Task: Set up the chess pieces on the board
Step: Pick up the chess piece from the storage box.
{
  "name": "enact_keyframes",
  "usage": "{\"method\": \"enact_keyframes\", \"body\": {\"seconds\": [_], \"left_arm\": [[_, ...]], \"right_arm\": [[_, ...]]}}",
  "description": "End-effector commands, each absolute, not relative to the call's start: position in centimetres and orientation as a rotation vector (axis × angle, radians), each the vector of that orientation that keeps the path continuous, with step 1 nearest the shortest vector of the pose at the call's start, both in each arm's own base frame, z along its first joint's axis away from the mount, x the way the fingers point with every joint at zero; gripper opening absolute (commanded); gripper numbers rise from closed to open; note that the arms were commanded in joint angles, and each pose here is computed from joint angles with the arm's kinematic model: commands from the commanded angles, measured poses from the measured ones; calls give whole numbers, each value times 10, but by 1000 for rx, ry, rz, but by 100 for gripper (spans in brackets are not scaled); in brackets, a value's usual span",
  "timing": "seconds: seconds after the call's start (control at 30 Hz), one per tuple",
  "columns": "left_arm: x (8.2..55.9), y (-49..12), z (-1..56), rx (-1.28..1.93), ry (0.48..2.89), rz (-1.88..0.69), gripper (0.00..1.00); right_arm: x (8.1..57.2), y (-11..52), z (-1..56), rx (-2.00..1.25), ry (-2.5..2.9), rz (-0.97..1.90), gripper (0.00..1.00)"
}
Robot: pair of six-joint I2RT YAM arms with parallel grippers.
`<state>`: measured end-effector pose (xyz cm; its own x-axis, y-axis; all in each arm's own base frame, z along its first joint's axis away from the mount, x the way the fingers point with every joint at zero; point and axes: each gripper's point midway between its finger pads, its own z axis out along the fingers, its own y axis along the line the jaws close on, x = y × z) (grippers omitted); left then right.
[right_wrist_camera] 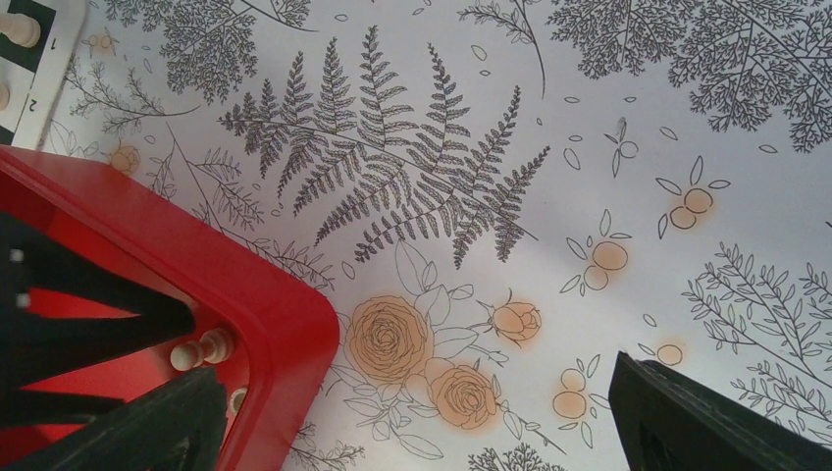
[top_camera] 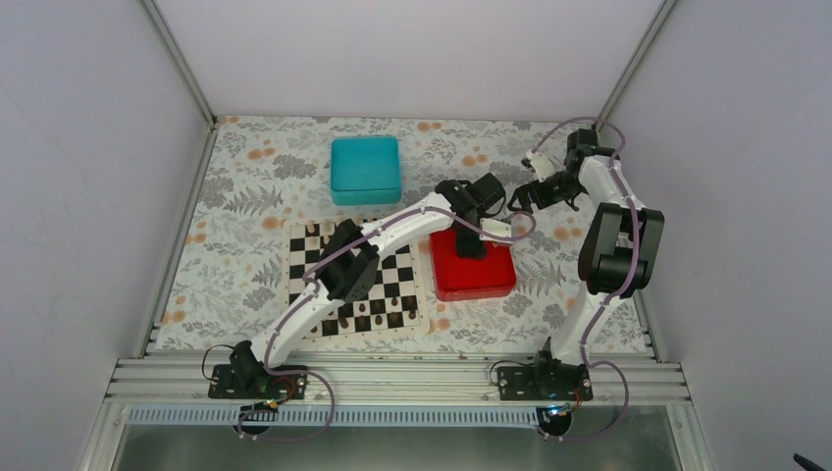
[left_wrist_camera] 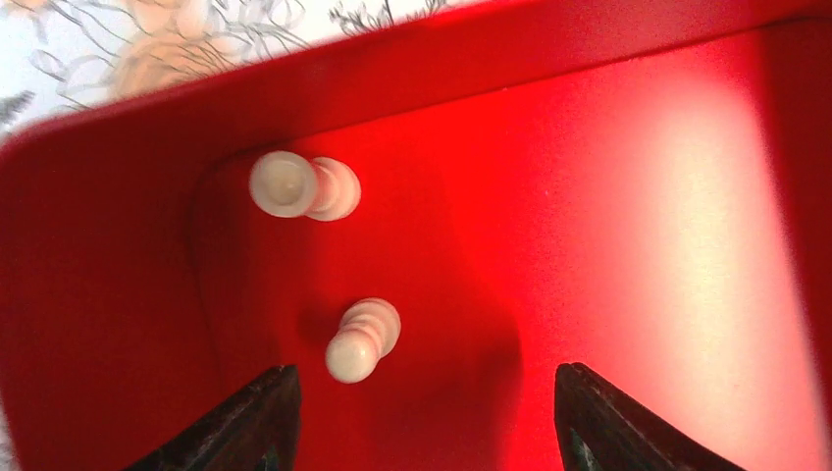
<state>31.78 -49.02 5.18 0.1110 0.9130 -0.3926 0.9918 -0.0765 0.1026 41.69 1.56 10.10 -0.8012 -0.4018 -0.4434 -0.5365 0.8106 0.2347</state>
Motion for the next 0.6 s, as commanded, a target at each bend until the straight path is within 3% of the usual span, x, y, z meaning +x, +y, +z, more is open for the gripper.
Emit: {"method": "enact_keyframes", "body": {"seconds": [0.0, 0.27, 0.57], "left_arm": [[317, -504, 51, 2046, 1820, -350, 64], [320, -512, 46, 2015, 1809, -380, 61], [310, -508, 32, 2078, 1823, -415, 35]], "right_arm": [[425, 11, 114, -686, 2580, 477, 100], [425, 11, 112, -690, 2585, 477, 100], [423, 12, 109, -693, 2586, 486, 100]]}}
